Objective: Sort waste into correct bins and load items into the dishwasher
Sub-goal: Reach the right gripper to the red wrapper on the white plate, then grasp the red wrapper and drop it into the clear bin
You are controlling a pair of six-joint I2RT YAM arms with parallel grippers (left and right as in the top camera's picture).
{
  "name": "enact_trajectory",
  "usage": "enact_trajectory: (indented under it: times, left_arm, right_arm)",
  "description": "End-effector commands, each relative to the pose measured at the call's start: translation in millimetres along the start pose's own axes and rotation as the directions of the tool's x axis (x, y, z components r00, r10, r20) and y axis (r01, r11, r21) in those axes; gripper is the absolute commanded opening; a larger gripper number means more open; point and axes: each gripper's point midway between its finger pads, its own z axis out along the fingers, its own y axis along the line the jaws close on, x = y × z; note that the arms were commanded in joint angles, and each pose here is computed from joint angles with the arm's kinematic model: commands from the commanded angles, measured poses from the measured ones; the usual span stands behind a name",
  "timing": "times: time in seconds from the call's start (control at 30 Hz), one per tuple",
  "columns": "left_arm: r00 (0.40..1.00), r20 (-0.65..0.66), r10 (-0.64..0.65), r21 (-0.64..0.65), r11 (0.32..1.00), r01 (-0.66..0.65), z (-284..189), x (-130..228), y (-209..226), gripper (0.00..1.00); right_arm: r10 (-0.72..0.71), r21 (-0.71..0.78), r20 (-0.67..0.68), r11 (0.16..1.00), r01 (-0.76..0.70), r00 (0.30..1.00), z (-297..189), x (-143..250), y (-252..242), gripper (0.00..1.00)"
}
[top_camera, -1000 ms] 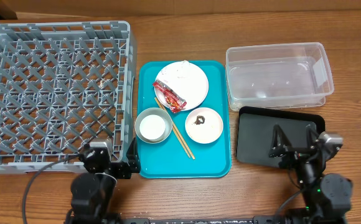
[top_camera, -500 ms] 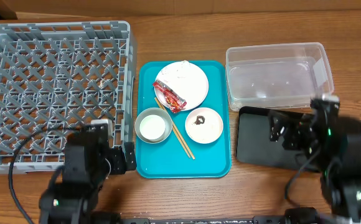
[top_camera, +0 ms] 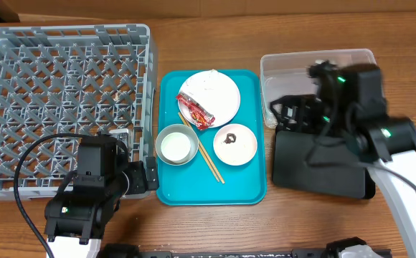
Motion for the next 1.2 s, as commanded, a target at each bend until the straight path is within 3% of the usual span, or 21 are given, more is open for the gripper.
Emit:
enact_trajectory:
  times: [0.0, 0.27, 0.47, 0.73, 0.9, 1.07, 1.17]
  left_arm:
    - [0.996, 0.036, -0.084, -0.013, 0.996, 0.085, -7.7, -9.7, 3.4, 1.00]
    - [0.971, 0.041, -0.235, -0.092, 0.967, 0.238, -7.7, -10.2, 38.9, 1.00]
    - [0.940, 0.022, -0.340, -0.143, 0.930, 0.339, -2.2, -7.6, 63.4, 1.00]
    - [0.935, -0.020, -0.354, -0.155, 0.925, 0.347, 6.9, -5.1, 66.2, 1.00]
    - [0.935, -0.021, -0.355, -0.156, 0.925, 0.347, 7.5, -5.3, 66.4, 1.00]
    - [0.935, -0.018, -0.354, -0.155, 0.925, 0.347, 7.5, -5.9, 66.4, 1.00]
    - [0.935, -0.018, -0.354, -0.155, 0.925, 0.347, 7.5, -6.0, 66.5, 1.00]
  right_arm:
    - [-0.158, 0.000, -0.037, 0.987, 0.158, 0.987, 25.4, -25.9, 34.5, 0.99]
    - [-0.312, -0.017, -0.139, 0.950, 0.313, 0.940, 120.2, -23.6, 67.0, 0.99]
    - [-0.341, -0.049, -0.192, 0.940, 0.338, 0.920, 189.3, 0.8, 74.3, 0.90]
    - [-0.292, -0.050, -0.293, 0.956, 0.290, 0.911, 257.4, 47.8, 68.8, 0.82]
    - [-0.282, -0.057, -0.334, 0.959, 0.279, 0.899, 270.7, 64.0, 64.3, 0.56]
    - [-0.278, -0.055, -0.331, 0.960, 0.275, 0.902, 267.9, 61.1, 65.6, 0.08]
    - [-0.252, -0.021, -0.300, 0.966, 0.258, 0.920, 255.0, 39.4, 63.9, 0.04]
